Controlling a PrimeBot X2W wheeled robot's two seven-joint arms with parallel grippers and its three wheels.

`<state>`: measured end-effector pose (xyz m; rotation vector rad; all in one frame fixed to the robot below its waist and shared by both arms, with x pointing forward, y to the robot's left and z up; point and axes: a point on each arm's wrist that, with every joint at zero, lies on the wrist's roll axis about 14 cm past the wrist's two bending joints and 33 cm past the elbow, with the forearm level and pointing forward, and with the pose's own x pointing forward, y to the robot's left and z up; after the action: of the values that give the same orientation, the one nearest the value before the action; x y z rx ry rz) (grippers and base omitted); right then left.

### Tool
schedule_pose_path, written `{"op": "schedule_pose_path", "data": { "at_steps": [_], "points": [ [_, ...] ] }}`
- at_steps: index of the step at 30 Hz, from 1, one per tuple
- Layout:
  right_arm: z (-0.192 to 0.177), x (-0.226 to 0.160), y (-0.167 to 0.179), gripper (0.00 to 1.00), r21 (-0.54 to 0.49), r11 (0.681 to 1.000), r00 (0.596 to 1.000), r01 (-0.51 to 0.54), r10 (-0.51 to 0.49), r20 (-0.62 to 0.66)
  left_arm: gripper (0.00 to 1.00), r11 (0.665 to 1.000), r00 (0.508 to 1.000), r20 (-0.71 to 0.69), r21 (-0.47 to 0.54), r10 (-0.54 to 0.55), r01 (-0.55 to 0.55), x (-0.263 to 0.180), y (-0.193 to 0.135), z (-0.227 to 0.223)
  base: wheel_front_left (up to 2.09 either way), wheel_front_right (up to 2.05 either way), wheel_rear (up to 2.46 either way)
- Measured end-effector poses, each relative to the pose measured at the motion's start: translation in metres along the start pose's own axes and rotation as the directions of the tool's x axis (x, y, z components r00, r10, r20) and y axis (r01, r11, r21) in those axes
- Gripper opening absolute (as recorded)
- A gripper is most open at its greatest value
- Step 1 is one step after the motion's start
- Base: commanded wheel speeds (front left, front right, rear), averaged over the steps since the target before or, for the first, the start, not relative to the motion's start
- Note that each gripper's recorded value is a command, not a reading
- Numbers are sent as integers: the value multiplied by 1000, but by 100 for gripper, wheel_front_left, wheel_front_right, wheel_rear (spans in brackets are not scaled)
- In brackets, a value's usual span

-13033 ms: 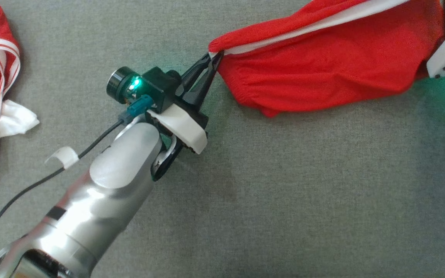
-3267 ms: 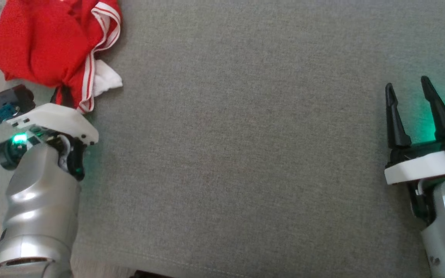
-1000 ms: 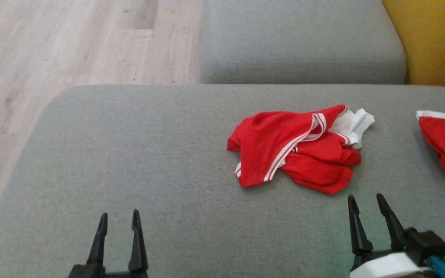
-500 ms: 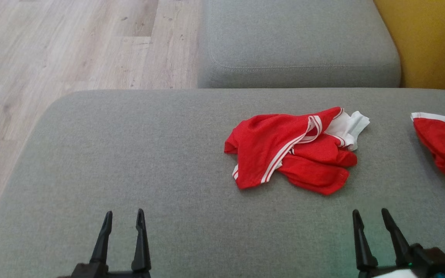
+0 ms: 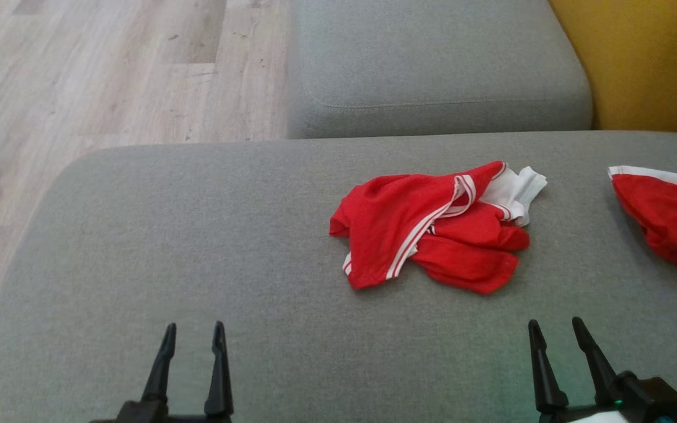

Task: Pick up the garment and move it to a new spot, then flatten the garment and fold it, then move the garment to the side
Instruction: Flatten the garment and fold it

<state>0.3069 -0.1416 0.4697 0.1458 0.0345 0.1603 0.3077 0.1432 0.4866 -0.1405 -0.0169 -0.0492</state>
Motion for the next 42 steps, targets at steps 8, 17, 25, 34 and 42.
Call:
{"op": "schedule_pose_path", "data": {
  "at_steps": [8, 17, 25, 34, 42],
  "points": [
    [-4, -8, -7, 100, 20, 999, 999, 40, -39, -9, 100, 955, 957, -72, 76, -282, 287, 18, -72, -20, 0, 0, 0],
    [1, 0, -29, 100, 5, 993, 993, 118, -118, -6, 100, 776, 801, -164, 200, -575, 598, 72, -158, -43, 0, 0, 0],
    [-3, 11, -55, 100, -24, 981, 981, 193, -194, -32, 100, 702, 723, -361, 212, -589, 679, 116, -171, -110, 0, 0, 0],
    [-13, 0, -74, 100, -40, 964, 961, 263, -266, -74, 0, 723, 701, -424, 141, -573, 676, 131, -176, -140, 0, 0, 0],
    [-2, 5, -70, 100, -29, 969, 968, 246, -247, -35, 0, 746, 717, -320, 44, -620, 665, 139, -191, -105, 0, 0, 0]
  ]
}}
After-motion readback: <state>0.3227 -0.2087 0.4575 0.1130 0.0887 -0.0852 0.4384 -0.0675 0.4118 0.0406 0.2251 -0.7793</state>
